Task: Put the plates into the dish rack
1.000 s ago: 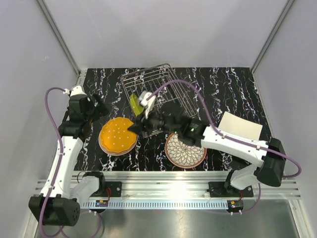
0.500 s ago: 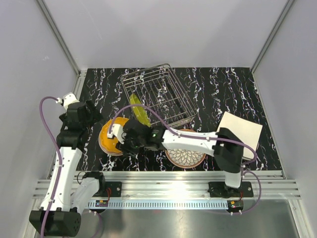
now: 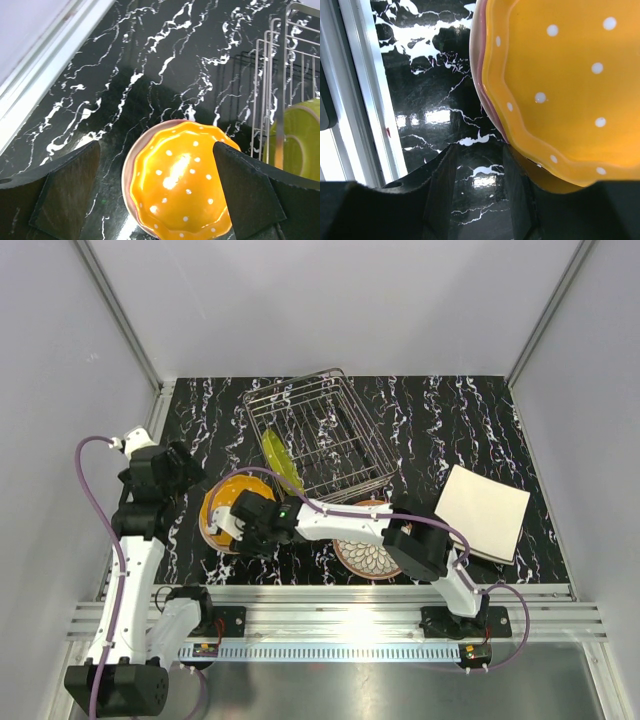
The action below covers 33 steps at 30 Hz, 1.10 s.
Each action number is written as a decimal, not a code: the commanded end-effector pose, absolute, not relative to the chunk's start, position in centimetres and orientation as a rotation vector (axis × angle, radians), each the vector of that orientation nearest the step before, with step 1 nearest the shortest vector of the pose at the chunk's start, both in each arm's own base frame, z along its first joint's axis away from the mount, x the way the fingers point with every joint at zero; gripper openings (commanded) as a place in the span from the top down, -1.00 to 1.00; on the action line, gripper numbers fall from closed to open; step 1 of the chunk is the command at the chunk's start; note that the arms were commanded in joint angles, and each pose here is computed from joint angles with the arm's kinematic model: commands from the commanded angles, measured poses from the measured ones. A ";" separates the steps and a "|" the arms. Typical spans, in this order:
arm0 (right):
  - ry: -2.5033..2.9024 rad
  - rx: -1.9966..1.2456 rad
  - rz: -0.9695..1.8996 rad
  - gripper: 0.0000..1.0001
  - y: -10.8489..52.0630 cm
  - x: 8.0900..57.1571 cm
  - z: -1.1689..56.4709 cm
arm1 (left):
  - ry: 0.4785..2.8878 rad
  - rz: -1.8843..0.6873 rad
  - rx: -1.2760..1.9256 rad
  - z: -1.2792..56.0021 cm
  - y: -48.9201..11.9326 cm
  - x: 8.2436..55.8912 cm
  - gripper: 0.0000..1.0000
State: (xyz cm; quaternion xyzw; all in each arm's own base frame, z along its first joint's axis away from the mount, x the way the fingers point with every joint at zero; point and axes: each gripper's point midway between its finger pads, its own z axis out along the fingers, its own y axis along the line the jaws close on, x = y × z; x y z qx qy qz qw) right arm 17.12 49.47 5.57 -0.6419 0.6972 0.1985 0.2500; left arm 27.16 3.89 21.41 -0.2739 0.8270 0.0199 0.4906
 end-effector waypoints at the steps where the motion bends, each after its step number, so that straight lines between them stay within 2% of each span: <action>1: 1.834 -1.713 0.506 0.01 51.2 18.6 7.3 | 1.956 -0.011 -0.637 22.8 3.4 28.1 -0.98; 6: 1.830 -1.713 0.492 0.16 51.4 18.8 7.2 | 1.957 -0.024 -0.633 22.8 3.3 28.2 -0.98; 9: 1.813 -1.704 0.515 0.46 51.5 18.6 8.1 | 1.961 -0.034 -0.628 22.8 3.2 28.3 -0.98; 14: 1.815 -1.712 0.509 0.79 51.6 18.7 8.0 | 1.962 -0.043 -0.627 22.8 3.1 28.3 -0.98; 15: 1.814 -1.717 0.513 0.97 51.7 18.6 8.0 | 1.963 -0.042 -0.627 22.8 3.1 28.3 -0.98; 19: 1.826 -1.727 0.535 1.00 51.8 18.3 7.7 | 1.964 -0.047 -0.624 22.8 3.1 28.4 -0.98; 25: 1.792 -1.705 0.615 1.00 52.3 17.4 10.4 | 1.964 -0.043 -0.629 22.7 3.2 28.3 -0.98; 26: 1.764 -1.680 0.631 0.79 52.6 17.4 11.7 | 1.959 -0.040 -0.630 22.9 3.2 28.2 -0.98; 28: 1.744 -1.674 0.644 0.22 52.5 17.1 12.2 | 1.946 -0.031 -0.650 23.1 3.5 28.1 -0.98; 29: 1.722 -1.667 0.652 0.03 52.6 17.1 12.8 | 1.936 -0.006 -0.669 23.1 4.0 28.0 -0.98; 30: 1.717 -1.667 0.652 -0.12 52.6 17.0 12.9 | 1.927 0.007 -0.700 23.1 4.4 27.9 -0.98; 33: 1.704 -1.657 0.629 -0.20 52.7 17.4 13.1 | 1.897 0.075 -0.780 23.3 5.8 27.1 -0.98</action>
